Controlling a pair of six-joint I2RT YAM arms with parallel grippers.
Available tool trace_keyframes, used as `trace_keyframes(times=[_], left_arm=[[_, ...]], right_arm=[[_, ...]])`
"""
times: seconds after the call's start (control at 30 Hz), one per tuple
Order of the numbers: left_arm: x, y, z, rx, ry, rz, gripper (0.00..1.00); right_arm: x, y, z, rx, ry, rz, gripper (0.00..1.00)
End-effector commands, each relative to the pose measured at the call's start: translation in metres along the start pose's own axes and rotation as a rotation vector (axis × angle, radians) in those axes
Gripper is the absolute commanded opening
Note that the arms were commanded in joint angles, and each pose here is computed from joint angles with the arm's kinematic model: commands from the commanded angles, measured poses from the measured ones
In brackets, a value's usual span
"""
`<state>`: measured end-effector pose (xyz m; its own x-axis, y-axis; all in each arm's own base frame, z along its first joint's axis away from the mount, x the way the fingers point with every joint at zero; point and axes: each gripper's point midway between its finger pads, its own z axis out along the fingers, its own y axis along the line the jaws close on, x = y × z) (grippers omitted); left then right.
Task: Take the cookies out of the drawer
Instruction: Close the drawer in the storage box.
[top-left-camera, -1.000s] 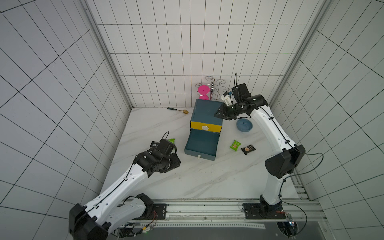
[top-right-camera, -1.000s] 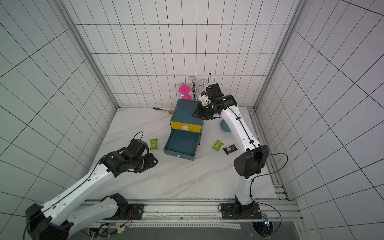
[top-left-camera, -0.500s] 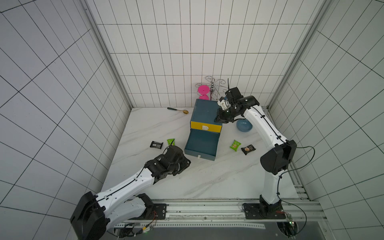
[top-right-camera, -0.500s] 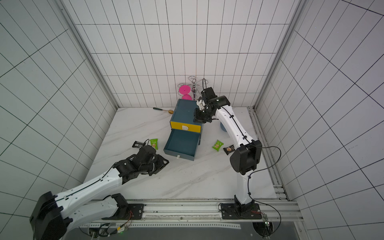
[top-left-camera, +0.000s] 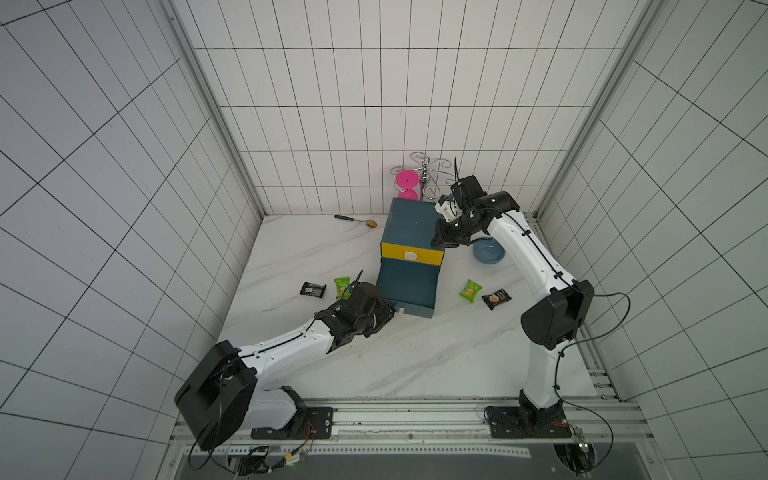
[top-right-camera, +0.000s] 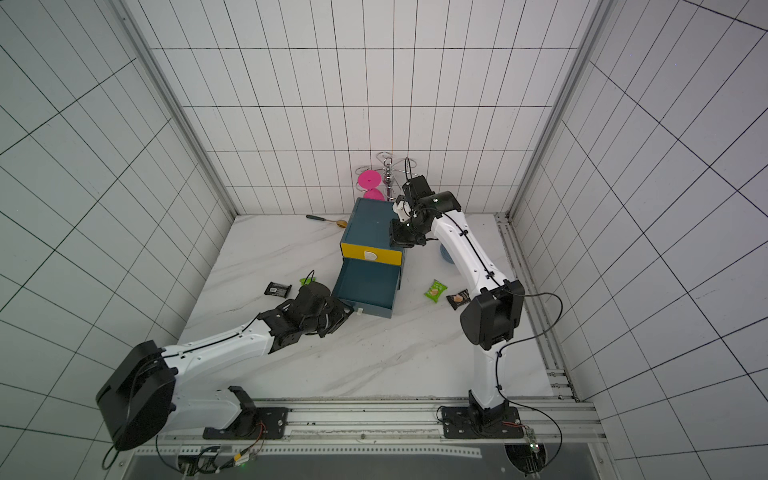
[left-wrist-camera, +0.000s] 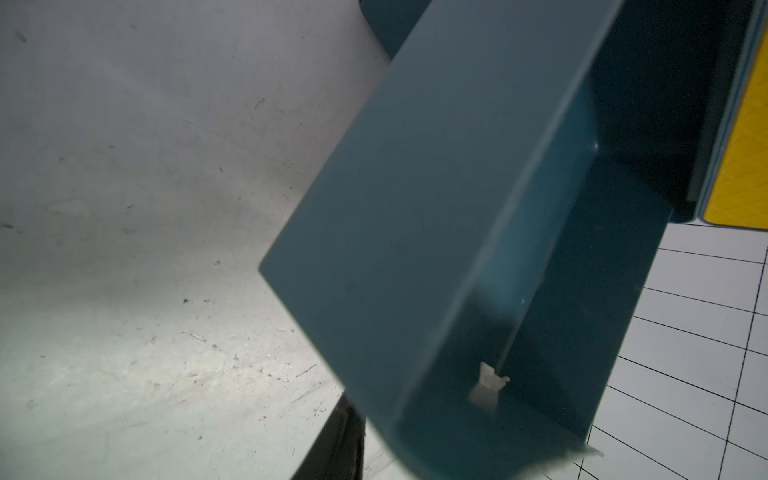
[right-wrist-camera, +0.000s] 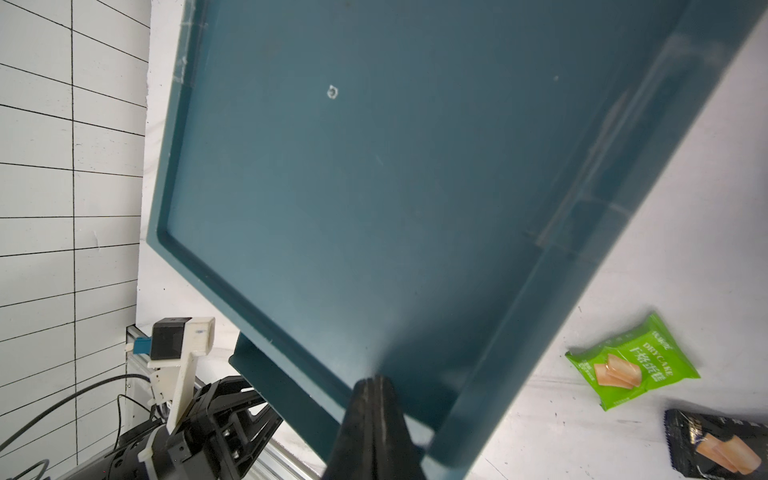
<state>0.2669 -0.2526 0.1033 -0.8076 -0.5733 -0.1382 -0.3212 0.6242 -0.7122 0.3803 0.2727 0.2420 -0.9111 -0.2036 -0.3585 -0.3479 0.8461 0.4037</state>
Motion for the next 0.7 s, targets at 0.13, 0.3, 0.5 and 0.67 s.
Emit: trace_keyframes(times=[0.13,0.3,0.5,0.67], left_arm=[[-0.032,-0.047,0.007,0.106,-0.132,-0.018,0.34],[-0.042,-0.065,0.017,0.123,-0.156,-0.023,0.34],[-0.054,-0.087,0.029,0.138,-0.181,-0.022,0.34],[-0.064,-0.098,0.037,0.146,-0.211,-0.032,0.34]], right_arm=[[0.054,-0.026,0.032,0.079,0.246,0.027,0.03],[0.064,-0.024,0.035,0.061,0.29,0.02,0.01],[0.076,-0.02,0.035,0.053,0.334,0.002,0.01],[0.082,-0.019,0.037,0.047,0.354,-0.001,0.01]])
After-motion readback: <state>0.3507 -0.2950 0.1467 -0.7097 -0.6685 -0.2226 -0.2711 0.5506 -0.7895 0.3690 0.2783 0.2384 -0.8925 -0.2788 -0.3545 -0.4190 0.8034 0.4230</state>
